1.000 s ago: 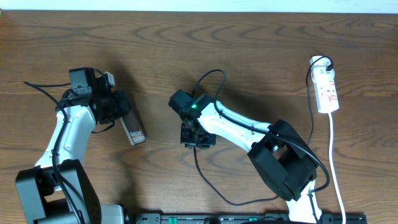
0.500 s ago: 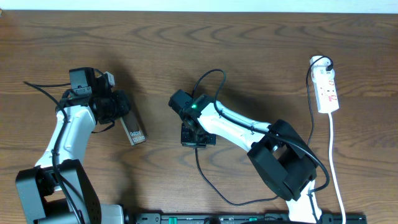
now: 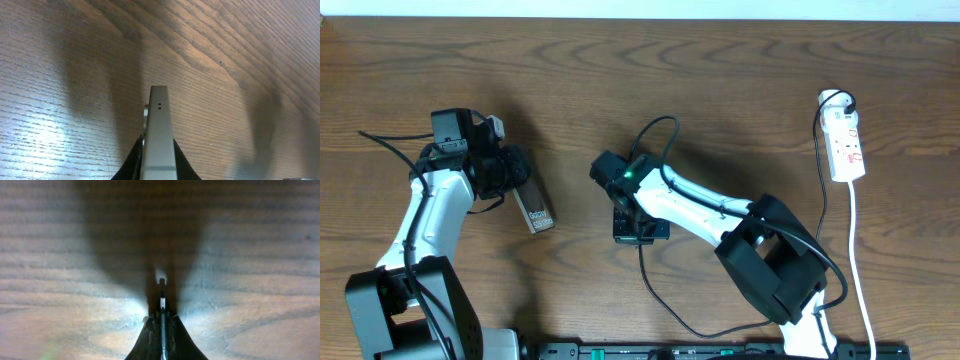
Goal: Plug charger to phone and switch on socket
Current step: 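Close the right gripper on the cable connector and lift it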
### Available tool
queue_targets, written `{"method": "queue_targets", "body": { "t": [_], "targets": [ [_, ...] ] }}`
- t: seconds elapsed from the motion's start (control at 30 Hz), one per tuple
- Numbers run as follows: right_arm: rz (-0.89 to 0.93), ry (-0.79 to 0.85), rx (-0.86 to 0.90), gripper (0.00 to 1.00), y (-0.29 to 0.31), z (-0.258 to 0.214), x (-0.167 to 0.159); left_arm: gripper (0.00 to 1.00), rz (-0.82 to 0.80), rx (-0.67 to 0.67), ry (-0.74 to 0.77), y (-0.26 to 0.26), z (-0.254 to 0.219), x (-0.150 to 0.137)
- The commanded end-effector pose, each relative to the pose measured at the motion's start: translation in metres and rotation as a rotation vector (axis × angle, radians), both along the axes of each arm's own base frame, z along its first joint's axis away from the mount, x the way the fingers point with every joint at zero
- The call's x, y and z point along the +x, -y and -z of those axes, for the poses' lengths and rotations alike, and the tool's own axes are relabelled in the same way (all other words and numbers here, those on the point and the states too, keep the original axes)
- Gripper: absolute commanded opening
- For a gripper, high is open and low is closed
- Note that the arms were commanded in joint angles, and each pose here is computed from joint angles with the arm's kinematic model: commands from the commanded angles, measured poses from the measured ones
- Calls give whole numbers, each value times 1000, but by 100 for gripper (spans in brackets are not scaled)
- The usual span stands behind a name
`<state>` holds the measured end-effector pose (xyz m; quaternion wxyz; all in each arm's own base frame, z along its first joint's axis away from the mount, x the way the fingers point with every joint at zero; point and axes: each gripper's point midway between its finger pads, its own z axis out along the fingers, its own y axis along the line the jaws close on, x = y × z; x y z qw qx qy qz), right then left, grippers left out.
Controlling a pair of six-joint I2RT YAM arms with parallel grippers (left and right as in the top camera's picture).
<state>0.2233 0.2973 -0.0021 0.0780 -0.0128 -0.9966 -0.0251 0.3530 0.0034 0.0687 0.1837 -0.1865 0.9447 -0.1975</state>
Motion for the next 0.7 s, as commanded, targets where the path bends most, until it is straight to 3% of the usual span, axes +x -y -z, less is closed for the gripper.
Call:
{"method": "queue_targets", "body": {
  "t": [0.0, 0.2, 0.67],
  "targets": [
    [-15, -43, -64, 1, 5, 20, -13, 7, 8, -12, 7, 0, -1, 1],
    [-65, -175, -26, 1, -1, 38, -36, 7, 8, -12, 7, 0, -1, 1],
    [-119, -166, 37, 1, -11, 40, -30, 7, 8, -10, 13, 0, -2, 3]
  ]
}}
